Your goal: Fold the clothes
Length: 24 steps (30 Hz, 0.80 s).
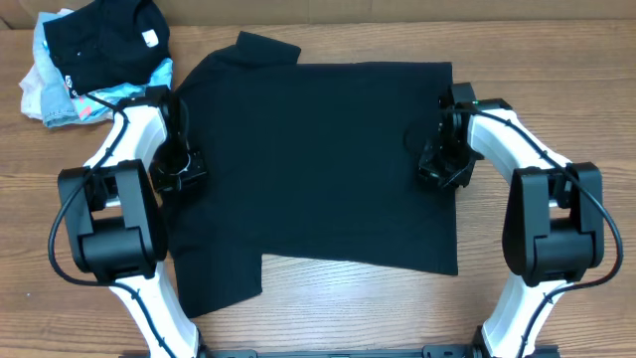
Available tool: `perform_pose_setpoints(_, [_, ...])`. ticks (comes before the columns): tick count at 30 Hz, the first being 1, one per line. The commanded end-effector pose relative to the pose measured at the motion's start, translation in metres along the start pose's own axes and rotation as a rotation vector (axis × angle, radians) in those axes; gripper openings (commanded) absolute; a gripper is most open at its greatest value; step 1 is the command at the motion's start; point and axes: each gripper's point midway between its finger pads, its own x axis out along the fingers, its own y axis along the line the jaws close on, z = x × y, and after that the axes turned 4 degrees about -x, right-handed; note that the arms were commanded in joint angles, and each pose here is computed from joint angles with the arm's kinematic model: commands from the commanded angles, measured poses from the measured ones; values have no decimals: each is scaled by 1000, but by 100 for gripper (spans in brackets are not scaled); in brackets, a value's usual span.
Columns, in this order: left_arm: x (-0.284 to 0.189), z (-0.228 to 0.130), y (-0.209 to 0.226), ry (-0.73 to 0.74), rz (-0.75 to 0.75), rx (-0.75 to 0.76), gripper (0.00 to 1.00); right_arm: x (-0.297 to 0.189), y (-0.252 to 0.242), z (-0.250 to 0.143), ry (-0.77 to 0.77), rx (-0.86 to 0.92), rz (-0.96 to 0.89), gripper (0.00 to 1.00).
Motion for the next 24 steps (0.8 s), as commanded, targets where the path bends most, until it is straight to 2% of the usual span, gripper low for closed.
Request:
perform_pose_setpoints(1, [34,-9,10,30,37,-20,4,34,-19,-34,128,94,-56,33])
perform_pose_setpoints(2, [39,-10,10,30,35,-20,4,36,-21,-37,133,108,-59,31])
perform_pose_setpoints(5, [51,-21,10,54,19,-20,14,37,-30,-37,139,168,-64,19])
perform_pose_setpoints(9, [54,-37,2,116,-34,-23,6,34,-50,-24,121,246,-50,11])
perform_pose_setpoints(10, [54,-39,0,128,-47,-24,6,32,-57,-19,113,267,-48,7])
perform_pose_setpoints(12, [53,-43,-3,146,-65,-24,9,27,-70,-8,95,317,-33,4])
perform_pose_setpoints(14, [52,-46,-6,156,-78,-21,19,21,-81,4,71,357,-19,4])
perform_pose_setpoints(16, [52,-47,-10,163,-102,-15,35,12,-91,18,41,389,-3,4])
perform_pose_setpoints(17, [52,-47,-12,165,-117,-4,48,8,-95,25,24,402,4,4])
perform_pose_setpoints(18, [51,-48,-16,169,-139,11,56,3,-99,31,9,413,11,4])
perform_pose_setpoints(20, [49,-47,-20,169,-164,22,52,-7,-105,43,-18,427,22,4])
perform_pose_setpoints(24, [35,-40,-23,161,-169,39,36,-33,-108,60,-53,405,35,4])
